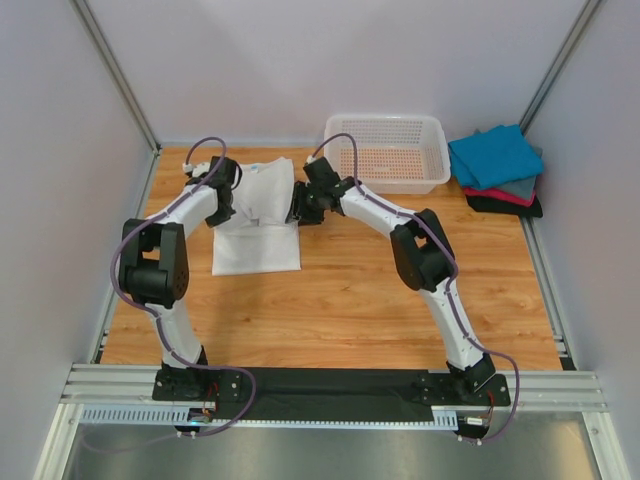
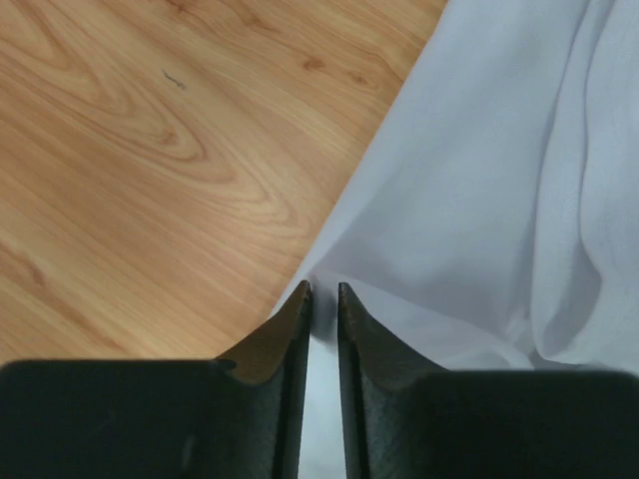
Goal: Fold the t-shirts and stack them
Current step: Fold the tshirt
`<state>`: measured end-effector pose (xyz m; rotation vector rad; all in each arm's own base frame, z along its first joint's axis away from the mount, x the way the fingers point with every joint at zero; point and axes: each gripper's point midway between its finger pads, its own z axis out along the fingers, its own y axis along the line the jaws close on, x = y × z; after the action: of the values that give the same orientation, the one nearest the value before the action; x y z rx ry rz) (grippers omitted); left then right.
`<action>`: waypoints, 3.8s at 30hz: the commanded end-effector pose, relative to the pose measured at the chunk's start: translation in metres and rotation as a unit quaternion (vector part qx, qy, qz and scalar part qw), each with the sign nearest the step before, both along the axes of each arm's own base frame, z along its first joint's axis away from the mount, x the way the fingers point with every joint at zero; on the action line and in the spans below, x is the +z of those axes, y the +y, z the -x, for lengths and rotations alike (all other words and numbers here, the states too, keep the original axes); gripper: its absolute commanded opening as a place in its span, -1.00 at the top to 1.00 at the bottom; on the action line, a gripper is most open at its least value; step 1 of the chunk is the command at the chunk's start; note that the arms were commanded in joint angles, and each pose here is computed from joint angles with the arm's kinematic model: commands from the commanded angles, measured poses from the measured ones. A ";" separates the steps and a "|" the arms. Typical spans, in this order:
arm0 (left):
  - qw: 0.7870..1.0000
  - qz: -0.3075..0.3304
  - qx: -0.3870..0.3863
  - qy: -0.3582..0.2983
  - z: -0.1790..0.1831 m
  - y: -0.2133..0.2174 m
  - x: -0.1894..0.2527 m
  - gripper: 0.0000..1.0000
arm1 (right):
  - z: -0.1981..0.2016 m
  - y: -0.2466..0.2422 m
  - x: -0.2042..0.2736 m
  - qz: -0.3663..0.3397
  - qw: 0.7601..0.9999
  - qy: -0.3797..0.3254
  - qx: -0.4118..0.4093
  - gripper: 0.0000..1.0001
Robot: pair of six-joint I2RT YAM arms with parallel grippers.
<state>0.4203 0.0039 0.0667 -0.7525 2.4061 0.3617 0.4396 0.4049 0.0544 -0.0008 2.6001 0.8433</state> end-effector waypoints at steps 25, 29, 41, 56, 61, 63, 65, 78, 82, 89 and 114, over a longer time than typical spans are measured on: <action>0.928 0.311 0.033 -0.201 0.045 -0.090 0.049 -0.99 | 0.044 -0.064 0.143 -0.067 0.992 -0.089 -0.051 -1.00; 0.921 0.328 0.046 -0.204 0.030 -0.096 0.038 -0.99 | 0.045 -0.106 0.168 0.016 0.986 -0.159 -0.056 -1.00; 0.913 0.347 0.067 -0.202 -0.007 -0.111 0.018 -0.99 | 0.049 -0.206 0.216 0.098 0.964 -0.201 -0.144 -1.00; 0.917 0.338 0.075 -0.198 -0.036 -0.112 0.007 -0.99 | 0.046 -0.198 0.211 0.085 0.970 -0.179 -0.139 -1.00; 0.917 0.337 0.061 -0.204 -0.035 -0.114 0.026 -0.99 | 0.046 -0.196 0.210 0.085 0.971 -0.178 -0.137 -1.00; 0.917 0.335 0.060 -0.211 -0.033 -0.112 0.030 -0.99 | 0.045 -0.195 0.207 0.084 0.972 -0.174 -0.136 -1.00; 0.918 0.332 0.061 -0.208 -0.028 -0.110 0.033 -0.99 | 0.045 -0.192 0.202 0.081 0.974 -0.163 -0.135 -1.00; 0.930 0.310 0.093 -0.175 0.007 -0.096 0.015 -0.99 | 0.047 -0.185 0.190 0.072 0.980 -0.140 -0.124 -1.00; 0.933 0.306 0.093 -0.167 0.001 -0.096 0.002 -0.99 | 0.047 -0.187 0.188 0.079 0.979 -0.137 -0.130 -1.00; 0.936 0.299 0.095 -0.162 -0.014 -0.088 -0.005 -0.99 | 0.047 -0.189 0.189 0.081 0.978 -0.138 -0.135 -1.00; 0.924 0.289 0.090 -0.233 -0.071 -0.075 0.014 -0.99 | 0.046 -0.201 0.186 0.102 0.974 -0.136 -0.147 -1.00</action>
<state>0.4629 -0.0745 0.0557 -1.2077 2.0816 -0.4091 0.3883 0.2077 0.2213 0.1798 2.3887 0.4357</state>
